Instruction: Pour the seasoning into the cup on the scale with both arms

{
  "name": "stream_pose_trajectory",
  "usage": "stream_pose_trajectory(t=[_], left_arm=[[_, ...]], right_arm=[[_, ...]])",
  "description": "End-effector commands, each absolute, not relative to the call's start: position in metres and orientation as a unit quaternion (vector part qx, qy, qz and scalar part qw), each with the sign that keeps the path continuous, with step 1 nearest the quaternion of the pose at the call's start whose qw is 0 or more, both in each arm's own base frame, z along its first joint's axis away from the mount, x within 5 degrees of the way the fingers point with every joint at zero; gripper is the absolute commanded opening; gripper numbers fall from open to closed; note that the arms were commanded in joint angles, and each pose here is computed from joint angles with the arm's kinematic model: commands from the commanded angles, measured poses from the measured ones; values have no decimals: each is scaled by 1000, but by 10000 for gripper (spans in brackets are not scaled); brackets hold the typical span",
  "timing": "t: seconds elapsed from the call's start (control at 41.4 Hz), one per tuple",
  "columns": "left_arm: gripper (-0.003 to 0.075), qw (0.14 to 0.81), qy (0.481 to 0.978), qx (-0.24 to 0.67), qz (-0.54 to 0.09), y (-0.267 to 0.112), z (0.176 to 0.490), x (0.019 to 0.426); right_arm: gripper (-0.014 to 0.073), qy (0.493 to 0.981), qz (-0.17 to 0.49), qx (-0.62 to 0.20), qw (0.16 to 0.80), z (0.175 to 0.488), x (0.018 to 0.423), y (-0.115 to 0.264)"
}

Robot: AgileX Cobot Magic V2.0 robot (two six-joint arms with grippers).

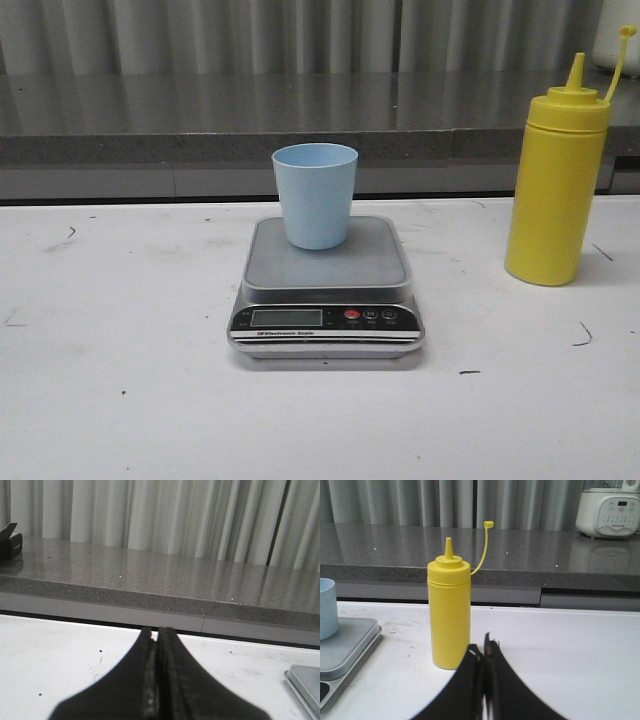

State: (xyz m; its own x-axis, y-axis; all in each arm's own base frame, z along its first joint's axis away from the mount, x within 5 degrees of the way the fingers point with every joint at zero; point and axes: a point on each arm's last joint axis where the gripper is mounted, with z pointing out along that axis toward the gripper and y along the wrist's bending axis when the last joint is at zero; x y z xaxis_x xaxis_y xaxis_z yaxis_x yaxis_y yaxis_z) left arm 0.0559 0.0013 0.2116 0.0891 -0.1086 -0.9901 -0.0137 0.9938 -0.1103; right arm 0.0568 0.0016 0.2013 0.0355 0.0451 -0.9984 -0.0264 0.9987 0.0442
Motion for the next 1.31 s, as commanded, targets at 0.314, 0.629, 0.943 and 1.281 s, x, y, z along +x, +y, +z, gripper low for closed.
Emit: stream_pose_trajectory(t=[0.314,0.629,0.943,1.281], left_arm=[[-20,761,646,-49,-37,2,212,55],[-20,761,646,-48,-38,1,212,55],[-20,761,646,-47,-39,1,212,55],[-20,760,647,-32,-57,-1,212,55]], right_arm=[[-69,655,20,12,756,212,54,0],[-69,655,20,12,756,212,54,0],[-69,655,20,12,756,212,54,0],[-69,655,20,12,756,212,54,0]])
